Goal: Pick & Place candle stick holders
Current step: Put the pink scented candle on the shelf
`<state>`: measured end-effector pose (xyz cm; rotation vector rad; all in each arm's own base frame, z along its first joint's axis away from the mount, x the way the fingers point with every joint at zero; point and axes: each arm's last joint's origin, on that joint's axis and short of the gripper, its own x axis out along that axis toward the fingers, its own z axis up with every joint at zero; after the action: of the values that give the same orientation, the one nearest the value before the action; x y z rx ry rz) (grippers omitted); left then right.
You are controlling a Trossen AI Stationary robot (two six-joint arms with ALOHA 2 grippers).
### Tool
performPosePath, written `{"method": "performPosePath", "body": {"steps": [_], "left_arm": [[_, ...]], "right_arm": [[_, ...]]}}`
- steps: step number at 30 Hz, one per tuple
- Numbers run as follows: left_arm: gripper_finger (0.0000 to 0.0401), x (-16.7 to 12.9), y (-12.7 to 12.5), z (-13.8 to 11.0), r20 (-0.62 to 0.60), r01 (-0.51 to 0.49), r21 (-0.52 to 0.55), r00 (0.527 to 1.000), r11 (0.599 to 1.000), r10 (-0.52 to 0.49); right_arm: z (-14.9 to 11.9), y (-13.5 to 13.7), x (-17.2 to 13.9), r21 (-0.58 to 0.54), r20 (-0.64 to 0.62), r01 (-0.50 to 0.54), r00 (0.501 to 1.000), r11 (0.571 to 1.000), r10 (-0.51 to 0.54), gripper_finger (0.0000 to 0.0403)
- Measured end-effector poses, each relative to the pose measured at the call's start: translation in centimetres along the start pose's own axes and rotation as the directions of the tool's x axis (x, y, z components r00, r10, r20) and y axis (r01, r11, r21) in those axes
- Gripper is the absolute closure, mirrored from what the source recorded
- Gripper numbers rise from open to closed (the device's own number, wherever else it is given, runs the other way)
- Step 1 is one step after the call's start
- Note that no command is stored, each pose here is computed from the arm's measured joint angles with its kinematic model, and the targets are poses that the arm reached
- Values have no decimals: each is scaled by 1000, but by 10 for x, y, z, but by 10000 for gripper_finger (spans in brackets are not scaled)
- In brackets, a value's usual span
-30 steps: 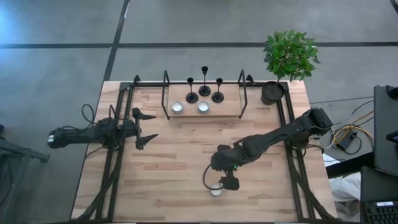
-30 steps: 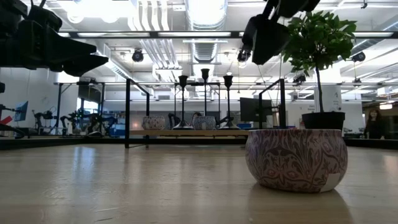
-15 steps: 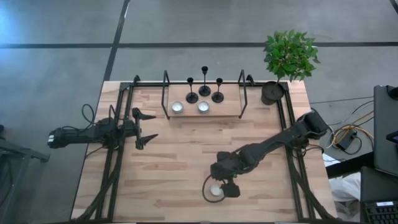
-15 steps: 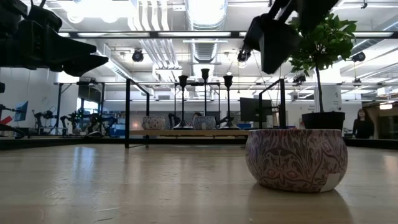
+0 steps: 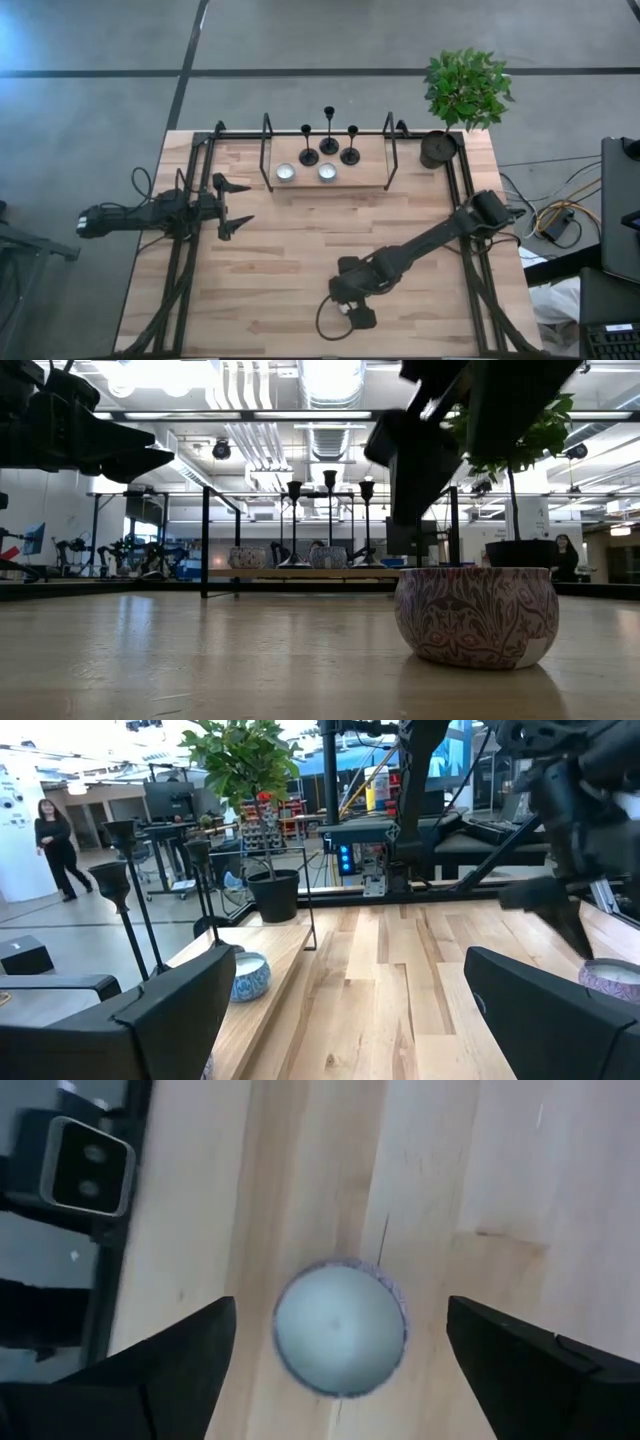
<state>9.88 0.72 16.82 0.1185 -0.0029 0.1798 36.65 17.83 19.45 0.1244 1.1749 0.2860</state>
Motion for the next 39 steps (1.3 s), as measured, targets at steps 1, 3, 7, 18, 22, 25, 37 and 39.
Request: {"method": "performPosePath", "body": {"steps": [1, 3, 7, 18, 22, 25, 37, 39], "left_arm": [[2, 0, 0, 0, -1, 0, 0, 1000, 1000, 0], [2, 0, 0, 0, -1, 0, 0, 1000, 1000, 0], [2, 0, 0, 0, -3, 0, 0, 1000, 1000, 0], [2, 0, 0, 0, -4, -3, 0, 1000, 1000, 3], [2, 0, 0, 0, -3, -3, 0, 1000, 1000, 3], [2, 0, 0, 0, -4, -3, 1, 1000, 1000, 3], [2, 0, 0, 0, -4, -3, 1, 1000, 1000, 3], [2, 0, 0, 0, -4, -3, 1, 1000, 1000, 3]], "right_arm": [[0, 0, 4, 2, -10, 4, 1000, 1000, -4, 47], [1, -1, 11, 4, -20, 8, 1000, 1000, -8, 44], [1, -1, 16, 4, -30, 14, 999, 1000, -14, 43], [-6, -1, 19, 4, -66, 53, 996, 999, -53, 56], [-9, 2, 24, -4, -79, 45, 996, 999, -45, 58], [-10, 3, 28, -8, -85, 45, 995, 999, -46, 55], [-16, -1, 54, -16, -131, 66, 989, 998, -68, 66], [-16, -1, 55, -17, -131, 67, 989, 998, -68, 69]]}}
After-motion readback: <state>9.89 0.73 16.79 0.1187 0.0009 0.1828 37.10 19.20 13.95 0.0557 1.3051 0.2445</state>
